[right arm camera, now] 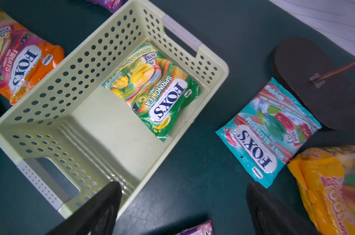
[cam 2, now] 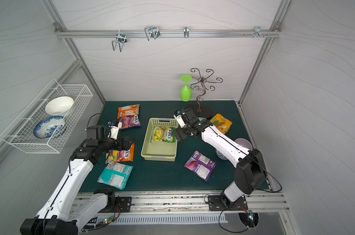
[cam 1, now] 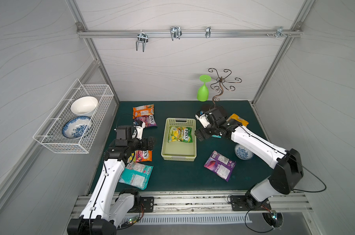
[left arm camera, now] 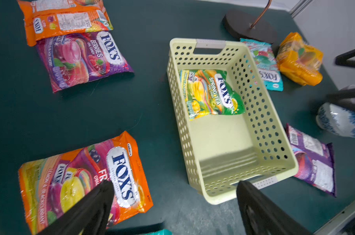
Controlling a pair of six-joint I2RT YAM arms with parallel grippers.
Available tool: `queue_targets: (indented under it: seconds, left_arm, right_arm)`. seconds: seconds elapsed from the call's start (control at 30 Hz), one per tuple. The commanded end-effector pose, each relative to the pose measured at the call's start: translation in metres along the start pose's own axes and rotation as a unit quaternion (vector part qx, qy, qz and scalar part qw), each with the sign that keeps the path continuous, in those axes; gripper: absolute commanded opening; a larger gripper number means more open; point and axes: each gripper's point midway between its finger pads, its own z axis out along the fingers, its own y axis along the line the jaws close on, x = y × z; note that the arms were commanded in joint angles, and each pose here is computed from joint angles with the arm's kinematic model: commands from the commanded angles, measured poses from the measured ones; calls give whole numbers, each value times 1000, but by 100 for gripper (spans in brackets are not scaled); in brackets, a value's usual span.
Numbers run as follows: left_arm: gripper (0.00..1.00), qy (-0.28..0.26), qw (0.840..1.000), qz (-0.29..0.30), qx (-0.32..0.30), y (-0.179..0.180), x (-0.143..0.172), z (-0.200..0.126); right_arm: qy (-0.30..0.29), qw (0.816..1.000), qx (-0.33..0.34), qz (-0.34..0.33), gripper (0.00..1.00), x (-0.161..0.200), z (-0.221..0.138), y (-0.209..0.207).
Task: Put the candies in the basket
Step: Pick up the candy at the center of the board.
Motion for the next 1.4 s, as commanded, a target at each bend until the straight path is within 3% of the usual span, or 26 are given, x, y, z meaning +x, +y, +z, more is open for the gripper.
queue_targets:
  seconds: [0.0,0.1,0.2,0.27,0.4,0.73,1.0,1.37]
  left_arm:
    - [98,21,997,60,-47,14,-4,-8]
    - [98,77,989,116,-54,20,12,-7]
    - [98,159,977,116,-84,37,21,-6]
    - [97,195,969,133,-64,36,26,-6]
    - [97,187,967,170,-38,37,16,-10]
    - [93,282,925,251,45,53,9,-4]
    - [89,337,893,293,65,85,19,34]
    - [87,376,872,297,94,112,26,77]
  right_arm:
    - [-20,1000,7,13,99,5,-22,-9]
    - [-37,999,6,14,99,8,-34,-16]
    - [-42,999,11,30,99,13,-47,-28]
    - [-50,998,14,29,99,17,-52,-32]
    - [-73,997,14,9,99,20,-64,-31]
    - [-125,992,15,-19,99,34,-80,-24]
    - [-145,987,45,-50,99,43,-81,-24]
    - [-144,986,61,-60,99,48,-78,-26]
